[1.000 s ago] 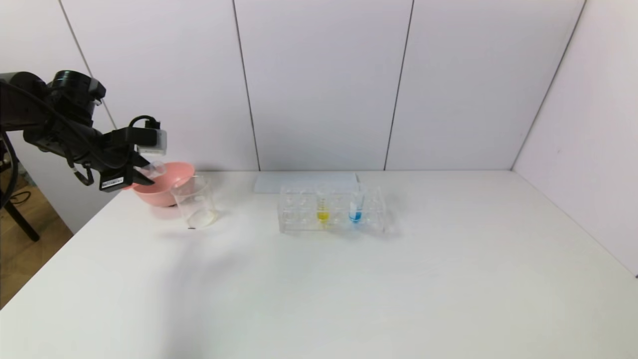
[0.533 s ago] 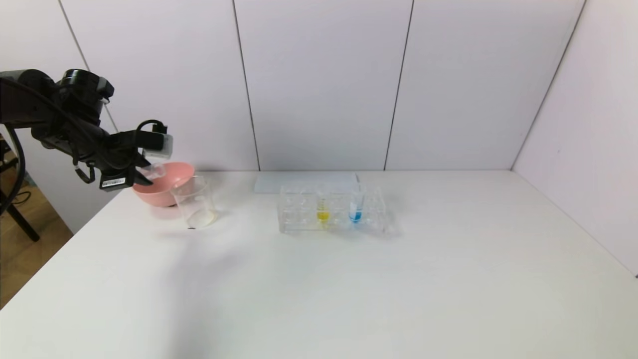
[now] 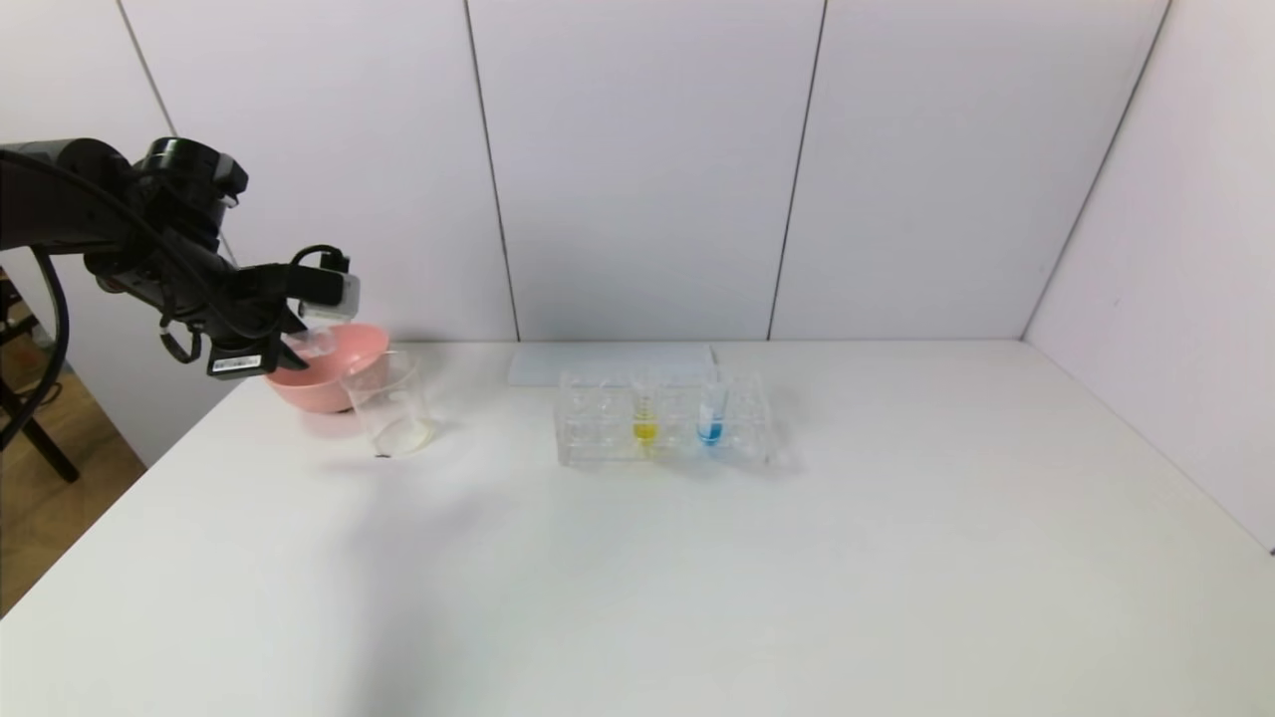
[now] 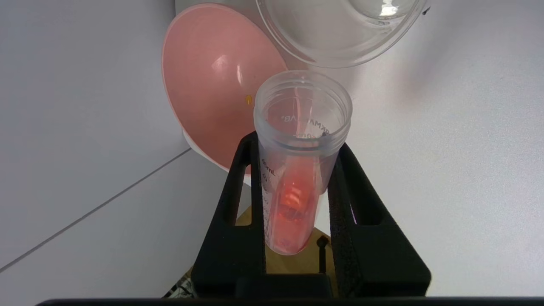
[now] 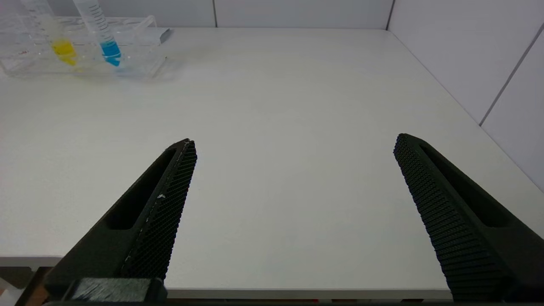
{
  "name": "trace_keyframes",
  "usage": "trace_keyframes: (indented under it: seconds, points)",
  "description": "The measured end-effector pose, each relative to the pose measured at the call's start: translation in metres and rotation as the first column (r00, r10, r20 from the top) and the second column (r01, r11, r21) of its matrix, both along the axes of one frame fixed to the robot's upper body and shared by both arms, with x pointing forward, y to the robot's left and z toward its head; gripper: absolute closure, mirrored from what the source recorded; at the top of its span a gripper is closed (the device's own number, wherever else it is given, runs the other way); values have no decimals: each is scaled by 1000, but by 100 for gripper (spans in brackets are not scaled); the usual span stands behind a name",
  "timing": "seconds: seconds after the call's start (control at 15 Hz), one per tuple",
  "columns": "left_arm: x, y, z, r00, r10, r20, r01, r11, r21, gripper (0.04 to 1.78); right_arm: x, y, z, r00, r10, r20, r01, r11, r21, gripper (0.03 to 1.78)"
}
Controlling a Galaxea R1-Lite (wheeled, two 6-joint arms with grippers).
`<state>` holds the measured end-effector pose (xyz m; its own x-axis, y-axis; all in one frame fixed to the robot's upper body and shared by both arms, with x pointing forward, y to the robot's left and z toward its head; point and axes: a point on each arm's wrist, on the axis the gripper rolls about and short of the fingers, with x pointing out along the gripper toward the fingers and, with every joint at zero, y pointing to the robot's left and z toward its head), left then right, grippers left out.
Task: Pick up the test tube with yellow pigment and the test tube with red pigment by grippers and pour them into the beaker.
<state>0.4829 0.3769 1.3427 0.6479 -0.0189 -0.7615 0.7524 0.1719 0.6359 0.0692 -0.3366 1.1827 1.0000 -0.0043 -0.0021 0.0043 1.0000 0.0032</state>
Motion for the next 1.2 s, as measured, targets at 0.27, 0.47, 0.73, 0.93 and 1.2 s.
trace_keyframes:
  seconds: [0.27,0.47,0.73,0.93,1.2]
  points:
    - [2,-4,-2,1000,16,-8,-16,999,33,138,0,0,0,1000,0,0,0,1000,0,11]
    - [4,-8,-2,1000,18,-10,-18,998,58,138,0,0,0,1000,0,0,0,1000,0,11]
    - [6,-14,-3,999,23,-28,-20,996,88,138,0,0,0,1000,0,0,0,1000,0,11]
    - [8,-17,-5,999,31,-31,-27,994,108,138,0,0,0,1000,0,0,0,1000,0,11]
    - [9,-19,-6,999,24,-29,-21,994,108,138,0,0,0,1000,0,0,0,1000,0,11]
